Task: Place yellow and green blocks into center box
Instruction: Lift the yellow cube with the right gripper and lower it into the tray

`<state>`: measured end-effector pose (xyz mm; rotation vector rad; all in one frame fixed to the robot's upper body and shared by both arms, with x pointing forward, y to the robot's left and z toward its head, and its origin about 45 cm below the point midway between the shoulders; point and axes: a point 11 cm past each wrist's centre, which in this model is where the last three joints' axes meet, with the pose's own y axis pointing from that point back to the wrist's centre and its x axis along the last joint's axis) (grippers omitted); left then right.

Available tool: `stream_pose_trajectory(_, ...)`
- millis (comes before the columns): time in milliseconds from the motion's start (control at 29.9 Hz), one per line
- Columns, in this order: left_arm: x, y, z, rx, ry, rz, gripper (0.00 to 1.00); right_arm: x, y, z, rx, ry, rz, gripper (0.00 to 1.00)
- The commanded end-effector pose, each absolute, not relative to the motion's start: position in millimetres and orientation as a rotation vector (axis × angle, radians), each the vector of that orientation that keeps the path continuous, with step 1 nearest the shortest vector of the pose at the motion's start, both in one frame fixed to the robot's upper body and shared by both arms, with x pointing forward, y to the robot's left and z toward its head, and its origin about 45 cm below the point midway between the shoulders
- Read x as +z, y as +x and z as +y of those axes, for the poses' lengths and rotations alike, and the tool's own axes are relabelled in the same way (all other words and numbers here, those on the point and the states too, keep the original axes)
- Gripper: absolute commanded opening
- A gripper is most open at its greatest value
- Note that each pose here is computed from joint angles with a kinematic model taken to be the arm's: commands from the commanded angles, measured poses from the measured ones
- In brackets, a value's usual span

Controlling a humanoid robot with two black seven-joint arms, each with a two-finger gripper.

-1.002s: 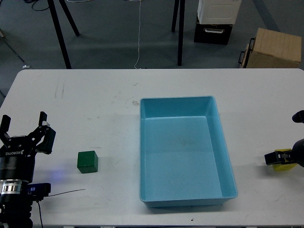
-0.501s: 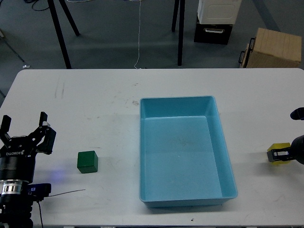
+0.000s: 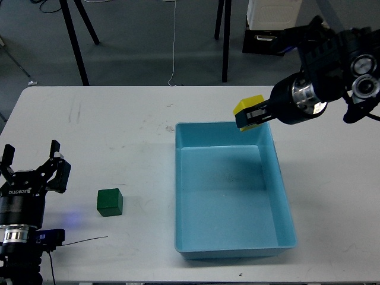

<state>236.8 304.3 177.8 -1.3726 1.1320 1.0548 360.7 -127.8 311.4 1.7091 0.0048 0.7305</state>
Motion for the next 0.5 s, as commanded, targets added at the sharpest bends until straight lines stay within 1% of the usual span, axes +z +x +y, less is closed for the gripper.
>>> stream_pose_trajectory(0, 177, 236, 303, 1.055, -1.375, 1.135, 1.0, 273, 346, -97, 0.737, 1.662, 0.145, 0.0)
stream_pose_trajectory(200, 178, 237, 303, 1.051, -1.373, 1.133, 1.0, 222, 323, -74, 0.727, 1.595, 0.299, 0.01)
stream_pose_trajectory(234, 179, 238, 303, 1.049, -1.369, 1.129, 1.0, 216, 320, -72, 0.726, 1.581, 0.318, 0.04)
stream_pose_trajectory(301, 179, 239, 302, 1.048, -1.364, 1.125, 1.0, 205, 316, -73, 0.72, 1.557, 0.347, 0.19)
stream_pose_trajectory(334, 179, 239, 302, 1.048, -1.363, 1.124, 1.0, 202, 314, -74, 0.717, 1.548, 0.357, 0.24)
stream_pose_trajectory(368, 179, 239, 302, 1.048, -1.363, 1.124, 1.0, 201, 314, -76, 0.715, 1.541, 0.359, 0.33)
stream_pose_trajectory(468, 179, 238, 302, 1.05, -1.361, 1.124, 1.0, 199, 314, -80, 0.707, 1.532, 0.359, 0.7)
